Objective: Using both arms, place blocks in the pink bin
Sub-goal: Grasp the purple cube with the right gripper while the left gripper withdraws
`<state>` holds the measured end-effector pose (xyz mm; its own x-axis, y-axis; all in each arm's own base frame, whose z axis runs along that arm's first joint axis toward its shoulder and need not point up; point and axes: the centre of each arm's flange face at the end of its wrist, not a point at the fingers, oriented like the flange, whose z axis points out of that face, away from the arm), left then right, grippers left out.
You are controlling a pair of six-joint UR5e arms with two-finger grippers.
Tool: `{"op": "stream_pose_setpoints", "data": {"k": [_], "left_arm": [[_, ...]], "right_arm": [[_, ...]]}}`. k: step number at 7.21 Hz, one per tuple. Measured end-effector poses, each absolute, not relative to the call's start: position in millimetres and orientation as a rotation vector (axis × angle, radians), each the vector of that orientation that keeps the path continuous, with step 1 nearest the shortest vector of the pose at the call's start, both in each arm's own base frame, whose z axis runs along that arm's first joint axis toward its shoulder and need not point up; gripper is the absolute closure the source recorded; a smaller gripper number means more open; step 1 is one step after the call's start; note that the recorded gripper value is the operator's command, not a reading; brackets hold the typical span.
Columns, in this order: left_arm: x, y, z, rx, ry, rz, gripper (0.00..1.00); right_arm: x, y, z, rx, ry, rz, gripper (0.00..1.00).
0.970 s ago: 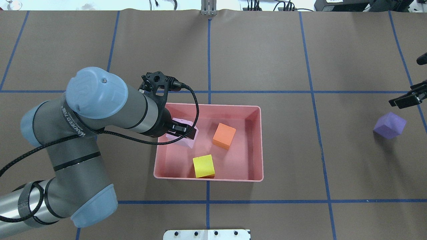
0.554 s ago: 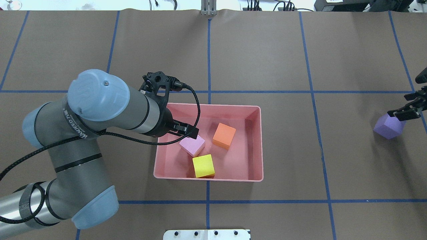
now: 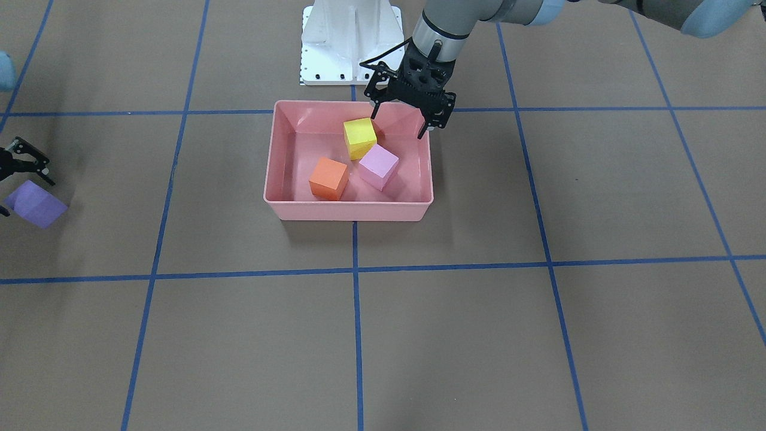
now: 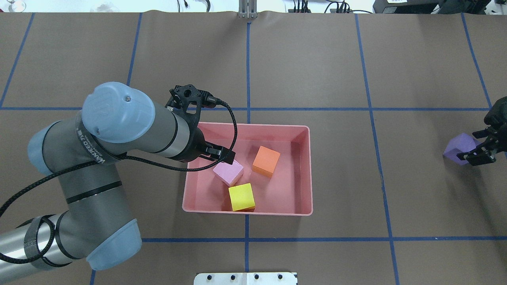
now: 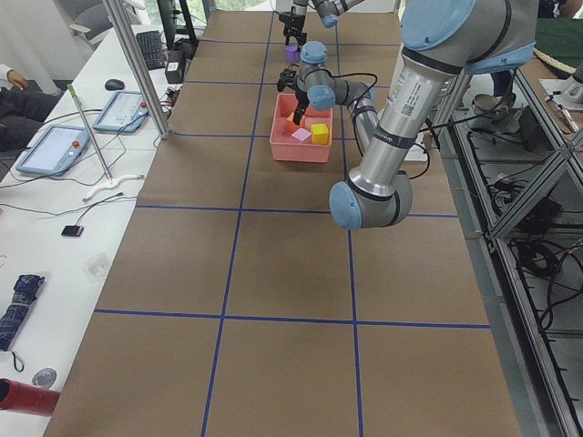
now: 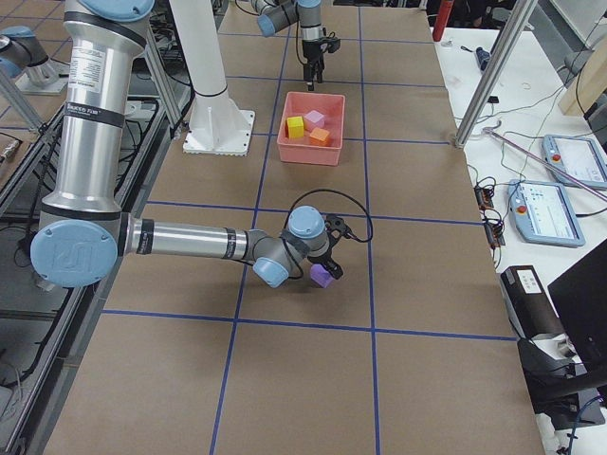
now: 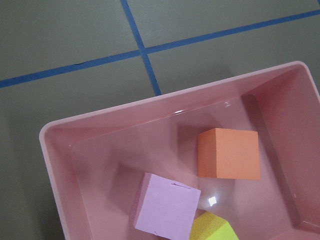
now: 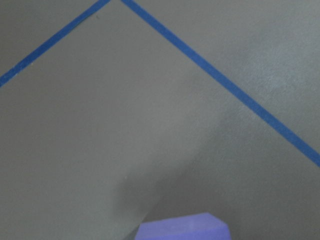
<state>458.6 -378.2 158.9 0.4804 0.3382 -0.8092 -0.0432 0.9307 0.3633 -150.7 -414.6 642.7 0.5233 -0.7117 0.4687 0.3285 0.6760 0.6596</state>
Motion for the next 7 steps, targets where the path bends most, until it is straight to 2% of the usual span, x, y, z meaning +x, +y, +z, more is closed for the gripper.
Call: {"op": "stream_pose_setpoints", "data": {"k": [2,3,4,5,6,7], "left_arm": [[458.2,-378.9,159.3,0.314,1.047,0.237,0.00],[457.7,-379.5,159.9,0.314,1.046,0.237,0.00],[457.4,-379.8,160.6,0.314,1.044,0.237,0.00],[456.8,-380.9,161.7,0.316,1.042,0.236,0.00],[453.0,-385.0,162.7,0.331,1.036,0.248,0.00],[442.5,-395.7,167.5,0.366,1.018,0.277,0.00]], "right_arm": [[-152.7,-409.2,653.9,0.528,-0.775,-0.678,0.00],[-156.8,-409.0,656.5,0.519,-0.776,-0.679,0.13],[-160.0,-409.7,656.7,0.516,-0.777,-0.680,0.53],[-162.1,-410.4,656.5,0.513,-0.779,-0.678,0.79],[-162.9,-410.8,656.3,0.506,-0.781,-0.662,0.86],[-163.5,-411.7,654.8,0.493,-0.784,-0.620,0.87]]}}
